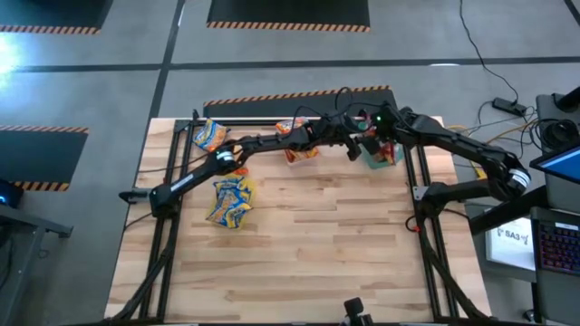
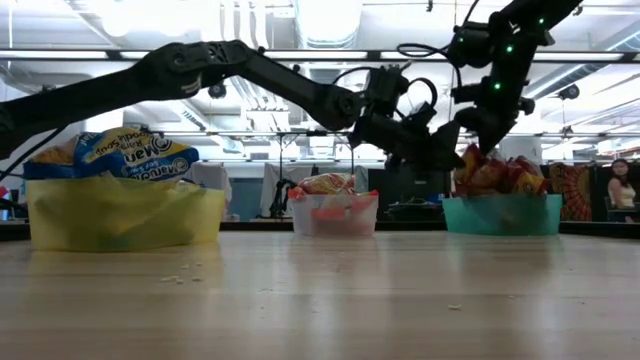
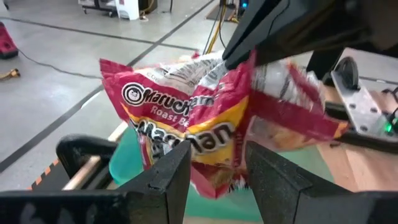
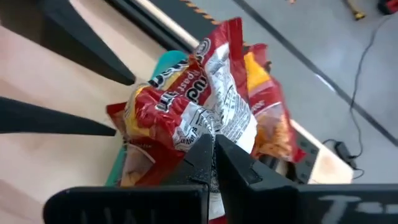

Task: Sort Maruchan noodles
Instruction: Put the red noodle pack into the green bin, then put the orange noodle pack into the transparent bin

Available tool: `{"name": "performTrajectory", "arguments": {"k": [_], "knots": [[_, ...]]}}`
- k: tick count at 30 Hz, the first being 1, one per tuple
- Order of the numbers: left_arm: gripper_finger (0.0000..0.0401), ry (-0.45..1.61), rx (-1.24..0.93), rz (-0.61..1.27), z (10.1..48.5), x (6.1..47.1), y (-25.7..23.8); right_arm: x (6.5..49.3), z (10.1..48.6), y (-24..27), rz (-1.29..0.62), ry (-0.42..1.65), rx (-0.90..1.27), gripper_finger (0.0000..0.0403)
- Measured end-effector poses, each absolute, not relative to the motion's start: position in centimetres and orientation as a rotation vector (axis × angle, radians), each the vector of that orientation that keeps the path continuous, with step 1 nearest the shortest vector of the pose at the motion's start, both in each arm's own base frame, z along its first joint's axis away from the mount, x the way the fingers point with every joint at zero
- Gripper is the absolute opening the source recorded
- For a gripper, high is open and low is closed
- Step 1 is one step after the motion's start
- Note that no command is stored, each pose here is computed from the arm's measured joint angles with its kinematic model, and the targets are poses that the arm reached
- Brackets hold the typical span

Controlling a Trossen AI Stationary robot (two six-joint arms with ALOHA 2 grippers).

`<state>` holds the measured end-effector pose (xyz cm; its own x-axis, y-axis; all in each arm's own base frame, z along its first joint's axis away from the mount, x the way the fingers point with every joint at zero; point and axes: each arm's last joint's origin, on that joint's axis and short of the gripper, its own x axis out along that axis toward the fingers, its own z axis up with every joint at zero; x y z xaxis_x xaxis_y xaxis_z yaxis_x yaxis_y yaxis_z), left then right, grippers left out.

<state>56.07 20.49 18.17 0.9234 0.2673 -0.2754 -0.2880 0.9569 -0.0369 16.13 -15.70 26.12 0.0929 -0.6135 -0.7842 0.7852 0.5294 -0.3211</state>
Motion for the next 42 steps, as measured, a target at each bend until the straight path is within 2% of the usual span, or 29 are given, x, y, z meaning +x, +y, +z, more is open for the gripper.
{"name": "performTrajectory", "arguments": {"k": [9,16,29,36,42], "knots": [[0.0136,0.266,-0.081,0.286,18.3,56.1,20.5,15.7,29.7,-15.5,-1.099,1.005,0.181,0.0008],[0.0136,0.28,-0.087,0.281,18.2,56.1,20.2,15.7,28.7,-15.5,-1.097,1.073,0.222,0.0008],[0.0136,0.545,-0.07,0.254,17.7,54.9,19.5,16.3,30.2,-14.9,-1.024,0.975,0.249,0.0046],[0.0136,0.657,0.056,0.21,22.5,52.6,19.0,17.5,30.5,-14.6,-0.982,0.892,0.217,0.0058],[0.0136,0.855,0.003,0.256,24.2,48.9,21.0,18.1,30.5,-14.5,-0.969,0.845,0.205,0.0059]]}}
